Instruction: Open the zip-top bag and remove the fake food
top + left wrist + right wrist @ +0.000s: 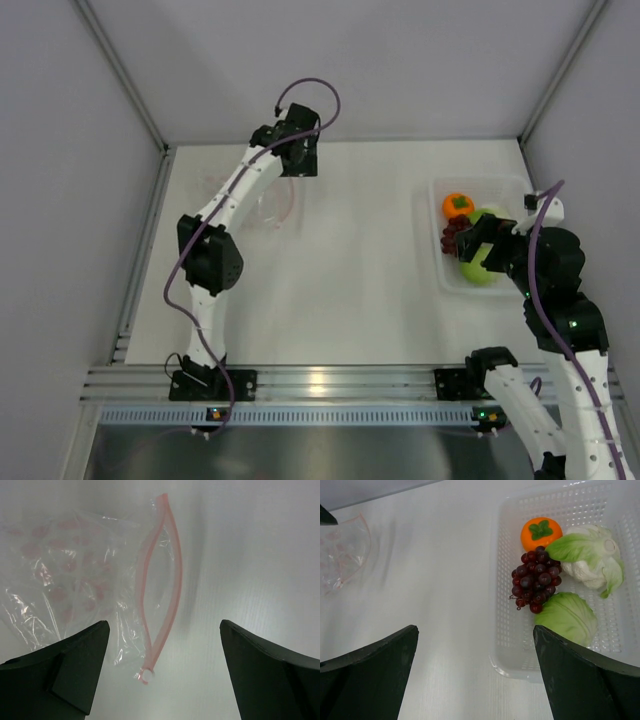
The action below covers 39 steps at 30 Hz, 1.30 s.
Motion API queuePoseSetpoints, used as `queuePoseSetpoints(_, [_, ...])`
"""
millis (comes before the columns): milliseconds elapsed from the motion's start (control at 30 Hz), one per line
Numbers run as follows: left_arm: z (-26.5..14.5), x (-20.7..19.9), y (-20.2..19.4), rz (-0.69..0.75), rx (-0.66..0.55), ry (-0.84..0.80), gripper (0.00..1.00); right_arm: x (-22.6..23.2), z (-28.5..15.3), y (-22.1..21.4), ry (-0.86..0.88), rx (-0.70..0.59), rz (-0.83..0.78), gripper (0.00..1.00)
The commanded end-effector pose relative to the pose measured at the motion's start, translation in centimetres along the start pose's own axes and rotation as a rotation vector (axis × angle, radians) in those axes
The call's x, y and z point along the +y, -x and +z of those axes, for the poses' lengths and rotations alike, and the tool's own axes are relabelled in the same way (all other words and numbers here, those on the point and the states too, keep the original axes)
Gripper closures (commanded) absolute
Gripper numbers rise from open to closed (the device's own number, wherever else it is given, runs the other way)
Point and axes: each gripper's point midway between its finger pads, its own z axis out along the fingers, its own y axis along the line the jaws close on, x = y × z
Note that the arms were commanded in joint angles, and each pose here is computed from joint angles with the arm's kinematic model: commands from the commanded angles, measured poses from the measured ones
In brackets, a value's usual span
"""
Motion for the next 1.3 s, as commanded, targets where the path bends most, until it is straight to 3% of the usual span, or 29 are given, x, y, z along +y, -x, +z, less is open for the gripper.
queuePoseSetpoints(0, [-8.1,0.8,5.1,-0.142,-0.168,-0.157,0.02,0.3,-0.7,0.7,0.014,-0.035,-0.016,0.01])
queuePoseSetpoints(200, [-13.6,3.6,4.1,-0.180,-0.262,-0.233,0.02,-1.7,-0.7,1.4,-0.099,-0.067,-0.038,0.01])
queuePoseSetpoints(367, [-17.8,9.3,1.7,-0.217,-0.364,-0.145,0.02,-1.7,-0.4,1.4,-0.105,-0.044,-0.047,0.00])
queuePoseSetpoints(567, [-19.5,14.5,-4.6,-0.243,-0.392,-0.056,0.02,-2.1,-0.1,2.1,-0.134,-0.061,-0.102,0.01])
queuePoseSetpoints(633, [-19.0,15.0,-7.0,-0.215,-0.370,-0.057,0.02,-2.6,-0.2,2.4,-0.172,-0.064,-0.108,0.01])
queuePoseSetpoints(833, [-22.3,18.1,-10.9,-0.201,-0.472,-0.110,0.02,-2.6,-0.8,2.3,-0.174,-0.064,-0.147,0.01])
queuePoseSetpoints(1267, [-26.3,21.0,-15.2,-0.199,-0.551,-0.189,0.02,-3.8,-5.1,1.5,-0.178,-0.139,-0.214,0.00])
